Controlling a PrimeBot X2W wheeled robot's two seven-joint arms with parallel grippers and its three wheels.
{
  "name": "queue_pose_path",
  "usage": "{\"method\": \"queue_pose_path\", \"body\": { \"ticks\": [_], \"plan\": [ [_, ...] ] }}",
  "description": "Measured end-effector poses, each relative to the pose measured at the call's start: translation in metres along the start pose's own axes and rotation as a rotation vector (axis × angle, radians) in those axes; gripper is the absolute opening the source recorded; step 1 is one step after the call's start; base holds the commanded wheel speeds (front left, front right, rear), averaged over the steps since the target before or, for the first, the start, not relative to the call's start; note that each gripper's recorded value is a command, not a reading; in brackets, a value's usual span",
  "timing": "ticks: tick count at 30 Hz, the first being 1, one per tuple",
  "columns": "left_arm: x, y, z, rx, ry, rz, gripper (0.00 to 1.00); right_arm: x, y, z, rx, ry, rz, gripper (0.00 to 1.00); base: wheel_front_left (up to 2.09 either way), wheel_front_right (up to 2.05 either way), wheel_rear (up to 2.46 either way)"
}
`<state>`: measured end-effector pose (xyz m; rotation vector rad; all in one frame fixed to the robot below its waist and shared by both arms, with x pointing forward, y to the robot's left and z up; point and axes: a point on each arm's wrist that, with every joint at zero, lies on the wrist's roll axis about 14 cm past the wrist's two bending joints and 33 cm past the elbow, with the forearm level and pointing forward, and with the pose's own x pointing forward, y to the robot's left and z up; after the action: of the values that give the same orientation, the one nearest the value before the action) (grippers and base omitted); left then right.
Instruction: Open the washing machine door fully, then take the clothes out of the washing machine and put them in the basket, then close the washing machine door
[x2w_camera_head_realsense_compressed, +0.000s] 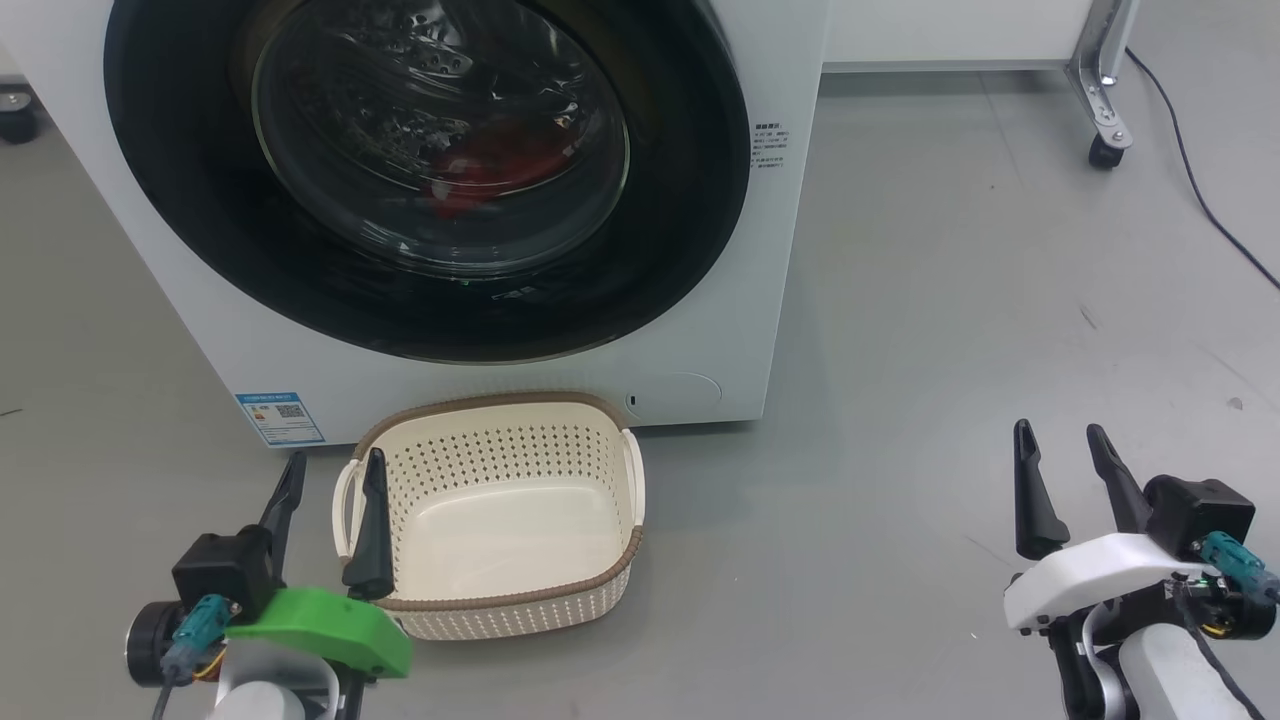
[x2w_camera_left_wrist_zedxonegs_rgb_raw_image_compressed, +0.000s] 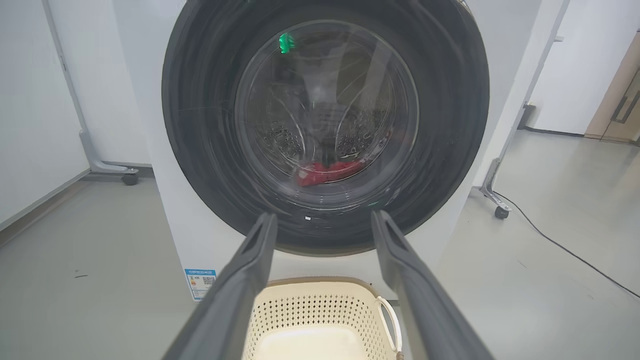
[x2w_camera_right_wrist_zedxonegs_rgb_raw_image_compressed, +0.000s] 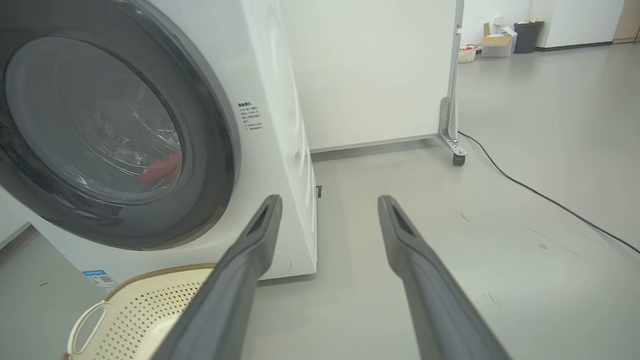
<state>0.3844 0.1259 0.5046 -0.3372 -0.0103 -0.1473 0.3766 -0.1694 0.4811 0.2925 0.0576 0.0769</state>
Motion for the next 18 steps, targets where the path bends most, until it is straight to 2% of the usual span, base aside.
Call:
{"method": "queue_pose_path", "body": {
  "ticks": [11,18],
  "plan": [
    [-0.001,-0.008,0.000,0.134,-0.024,-0.018,1.00,-0.001,0.013,-0.002,-0.145,-0.017,0.040,1.00,0.00,0.00,0.00],
    [-0.001,-0.008,-0.003,0.136,-0.016,-0.012,1.00,-0.001,0.015,-0.004,-0.139,-0.016,0.039,1.00,0.00,0.00,0.00]
  ]
}}
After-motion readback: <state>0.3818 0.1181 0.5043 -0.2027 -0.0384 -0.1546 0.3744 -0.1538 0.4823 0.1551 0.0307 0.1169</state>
